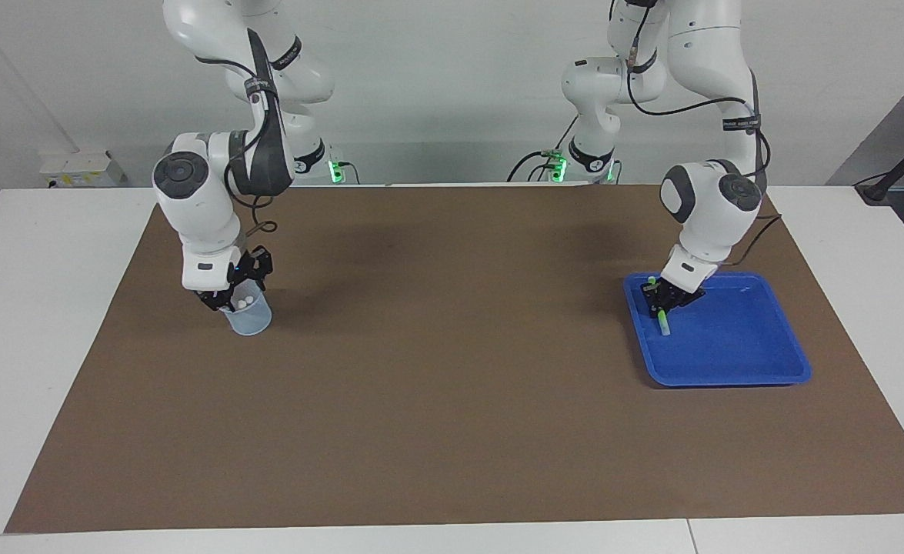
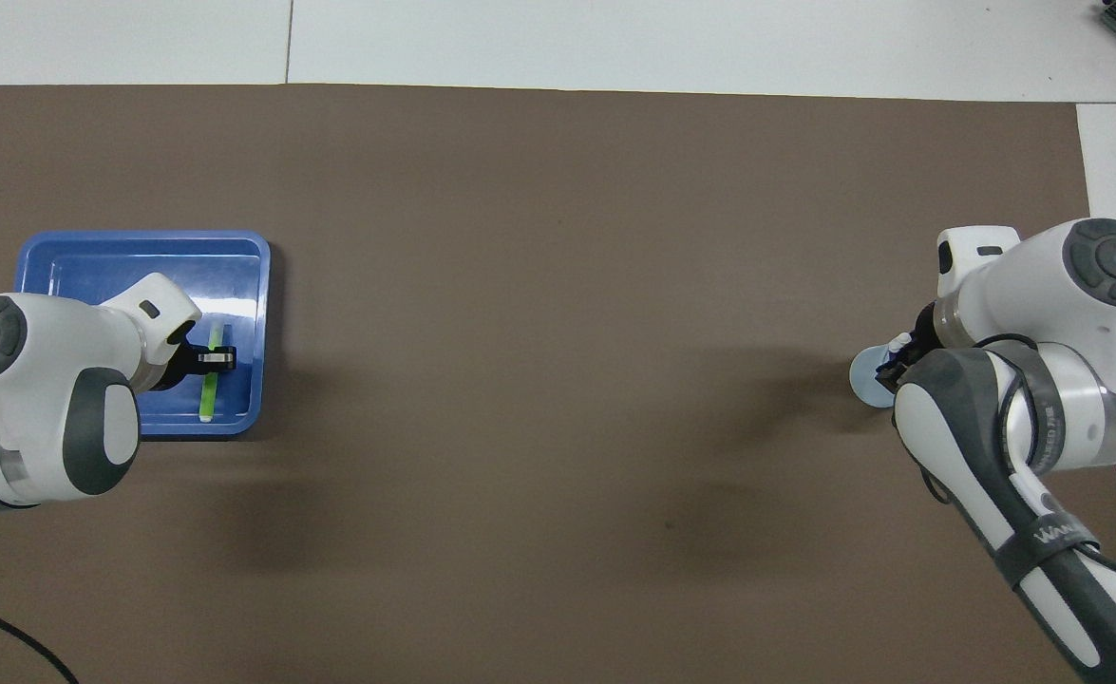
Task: Right arm passes pens to left for tray arrangement
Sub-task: 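Lower the green pen into the tray and open the left gripper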
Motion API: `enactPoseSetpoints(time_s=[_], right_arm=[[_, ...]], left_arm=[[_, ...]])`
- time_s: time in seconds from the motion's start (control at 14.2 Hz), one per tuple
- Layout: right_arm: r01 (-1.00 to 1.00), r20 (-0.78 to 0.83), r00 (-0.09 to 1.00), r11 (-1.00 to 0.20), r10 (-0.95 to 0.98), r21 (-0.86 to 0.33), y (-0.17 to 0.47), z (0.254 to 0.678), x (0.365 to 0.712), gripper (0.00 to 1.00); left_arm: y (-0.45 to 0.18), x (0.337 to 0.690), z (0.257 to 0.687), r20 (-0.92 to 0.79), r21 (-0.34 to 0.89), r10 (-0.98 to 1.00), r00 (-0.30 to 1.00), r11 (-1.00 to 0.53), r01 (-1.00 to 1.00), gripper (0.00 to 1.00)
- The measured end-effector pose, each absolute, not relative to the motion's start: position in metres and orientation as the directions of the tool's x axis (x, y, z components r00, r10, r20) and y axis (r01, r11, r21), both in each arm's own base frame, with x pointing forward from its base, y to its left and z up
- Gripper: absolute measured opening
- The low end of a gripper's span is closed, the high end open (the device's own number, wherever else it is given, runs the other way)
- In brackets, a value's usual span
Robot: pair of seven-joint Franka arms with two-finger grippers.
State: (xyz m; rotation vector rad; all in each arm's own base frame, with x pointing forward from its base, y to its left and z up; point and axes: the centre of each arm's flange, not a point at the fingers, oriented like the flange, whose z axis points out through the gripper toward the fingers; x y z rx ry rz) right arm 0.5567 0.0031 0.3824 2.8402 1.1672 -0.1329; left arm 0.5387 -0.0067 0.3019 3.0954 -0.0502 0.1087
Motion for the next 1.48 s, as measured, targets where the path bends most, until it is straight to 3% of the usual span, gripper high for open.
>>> enactPoseSetpoints(time_s=[0.28, 0.35, 0.49, 0.7, 0.99, 1.2, 1.41, 1.48], right_arm=[[0.705, -0.086, 0.709, -0.708, 0.700, 0.046, 0.004, 0.384, 0.559, 0.60], [0.705, -0.085, 0.709, -0.708, 0.700, 0.047, 0.004, 0.384, 0.560, 0.52], [0.705, -0.084, 0.709, -0.708, 0.700, 0.048, 0.004, 0.384, 0.560, 0.48], [0.705, -0.077, 0.709, -0.707, 0.701, 0.054, 0.004, 0.386, 0.561, 0.35], [0.704, -0.076, 0.710, -0.708, 0.700, 0.055, 0.004, 0.387, 0.560, 0.34], [0.701, -0.085, 0.712, -0.712, 0.697, 0.043, 0.003, 0.388, 0.560, 0.34], [0.688, -0.077, 0.724, -0.725, 0.685, 0.024, 0.002, 0.388, 0.559, 0.34], [0.687, -0.079, 0.725, -0.726, 0.684, 0.021, 0.001, 0.388, 0.559, 0.40]], left_arm=[[-0.007, 0.571, 0.311, 0.054, 0.045, -0.034, 0.998, -0.998, -0.037, 0.17], [-0.007, 0.577, 0.311, 0.054, 0.045, -0.034, 0.998, -0.998, -0.036, 0.17], [-0.007, 0.580, 0.308, 0.051, 0.044, -0.033, 0.998, -0.998, -0.035, 0.17], [-0.005, 0.580, 0.304, 0.047, 0.043, -0.031, 0.998, -0.998, -0.033, 0.17], [-0.005, 0.580, 0.302, 0.046, 0.043, -0.031, 0.998, -0.999, -0.033, 0.18], [-0.006, 0.579, 0.301, 0.045, 0.043, -0.033, 0.998, -0.998, -0.035, 0.45], [-0.006, 0.579, 0.299, 0.040, 0.043, -0.035, 0.999, -0.998, -0.037, 0.81], [-0.006, 0.579, 0.299, 0.040, 0.043, -0.035, 0.999, -0.998, -0.037, 0.90]])
